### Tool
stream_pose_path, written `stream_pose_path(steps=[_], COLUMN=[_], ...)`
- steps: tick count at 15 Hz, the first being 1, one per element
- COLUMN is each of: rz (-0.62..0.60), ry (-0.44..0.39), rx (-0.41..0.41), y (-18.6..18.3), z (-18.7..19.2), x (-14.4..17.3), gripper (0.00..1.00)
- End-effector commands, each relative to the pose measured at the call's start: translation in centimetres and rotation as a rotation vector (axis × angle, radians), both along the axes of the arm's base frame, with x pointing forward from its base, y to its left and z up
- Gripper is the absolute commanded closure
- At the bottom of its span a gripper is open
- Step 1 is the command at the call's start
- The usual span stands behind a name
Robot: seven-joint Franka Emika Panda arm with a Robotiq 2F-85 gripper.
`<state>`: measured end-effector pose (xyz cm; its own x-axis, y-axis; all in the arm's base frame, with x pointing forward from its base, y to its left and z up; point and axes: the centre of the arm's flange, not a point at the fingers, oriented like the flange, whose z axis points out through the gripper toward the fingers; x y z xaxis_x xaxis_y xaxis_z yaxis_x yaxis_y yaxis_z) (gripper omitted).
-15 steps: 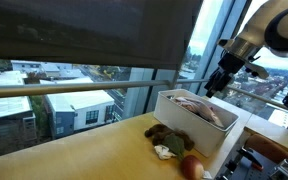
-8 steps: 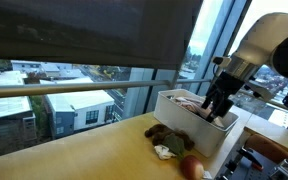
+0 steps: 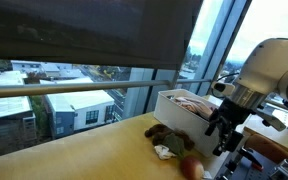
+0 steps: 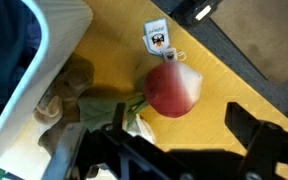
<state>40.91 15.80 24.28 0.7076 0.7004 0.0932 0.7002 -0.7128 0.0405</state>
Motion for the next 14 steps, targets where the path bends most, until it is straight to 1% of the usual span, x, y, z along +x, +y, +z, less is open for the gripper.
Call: stream_pose_path(steps=[1, 7, 12, 14], rz=[0.022, 0.028, 0.008, -0.010], ry=[-0.010, -0.017, -0.022, -0.010], rx=[0.012, 0.044, 0.073, 0.090], y=[1.0, 1.2, 2.5, 3.0], z=[-1.1, -2.0, -3.7, -4.9], x=[-0.8, 0.2, 3.2, 4.5], gripper=[0.00, 0.00, 0.00, 0.00])
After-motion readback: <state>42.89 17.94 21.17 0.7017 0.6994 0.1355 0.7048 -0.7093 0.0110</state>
